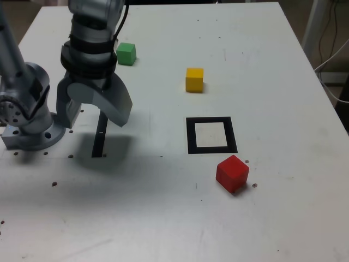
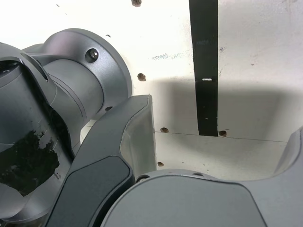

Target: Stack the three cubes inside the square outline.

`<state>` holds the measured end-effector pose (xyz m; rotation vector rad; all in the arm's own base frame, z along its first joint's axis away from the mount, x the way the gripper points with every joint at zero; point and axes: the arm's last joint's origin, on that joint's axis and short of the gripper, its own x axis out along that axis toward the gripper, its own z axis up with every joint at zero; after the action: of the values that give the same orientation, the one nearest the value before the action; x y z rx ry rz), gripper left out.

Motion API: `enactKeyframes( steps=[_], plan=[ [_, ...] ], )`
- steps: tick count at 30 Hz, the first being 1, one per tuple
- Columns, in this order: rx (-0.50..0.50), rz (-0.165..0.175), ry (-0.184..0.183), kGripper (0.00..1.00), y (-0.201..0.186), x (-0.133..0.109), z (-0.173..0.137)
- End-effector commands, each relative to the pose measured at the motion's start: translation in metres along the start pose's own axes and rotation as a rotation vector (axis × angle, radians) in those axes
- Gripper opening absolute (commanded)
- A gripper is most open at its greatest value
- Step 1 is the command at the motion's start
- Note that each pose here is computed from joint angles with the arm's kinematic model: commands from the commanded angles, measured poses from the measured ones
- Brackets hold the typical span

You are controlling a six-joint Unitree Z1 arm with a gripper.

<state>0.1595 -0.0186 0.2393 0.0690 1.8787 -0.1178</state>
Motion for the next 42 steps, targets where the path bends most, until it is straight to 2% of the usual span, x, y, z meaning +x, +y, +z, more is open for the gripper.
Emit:
enactKeyframes(
  steps=[1, 9, 16, 25, 31, 38, 42],
  plan=[
    [-0.003, -0.002, -0.008, 0.99, 0.000, 0.000, -0.002],
    [-0.024, 0.000, -0.012, 0.99, 0.000, -0.003, -0.004],
    [-0.021, 0.000, 0.002, 0.99, -0.001, -0.005, 0.000],
    [0.028, -0.005, 0.001, 0.99, -0.015, -0.016, 0.027],
    [0.066, 0.006, -0.006, 0.99, -0.029, -0.030, 0.046],
    [0.132, 0.029, -0.033, 0.99, -0.046, -0.044, 0.076],
    [0.183, 0.030, -0.040, 0.99, -0.051, -0.046, 0.092]
  ],
)
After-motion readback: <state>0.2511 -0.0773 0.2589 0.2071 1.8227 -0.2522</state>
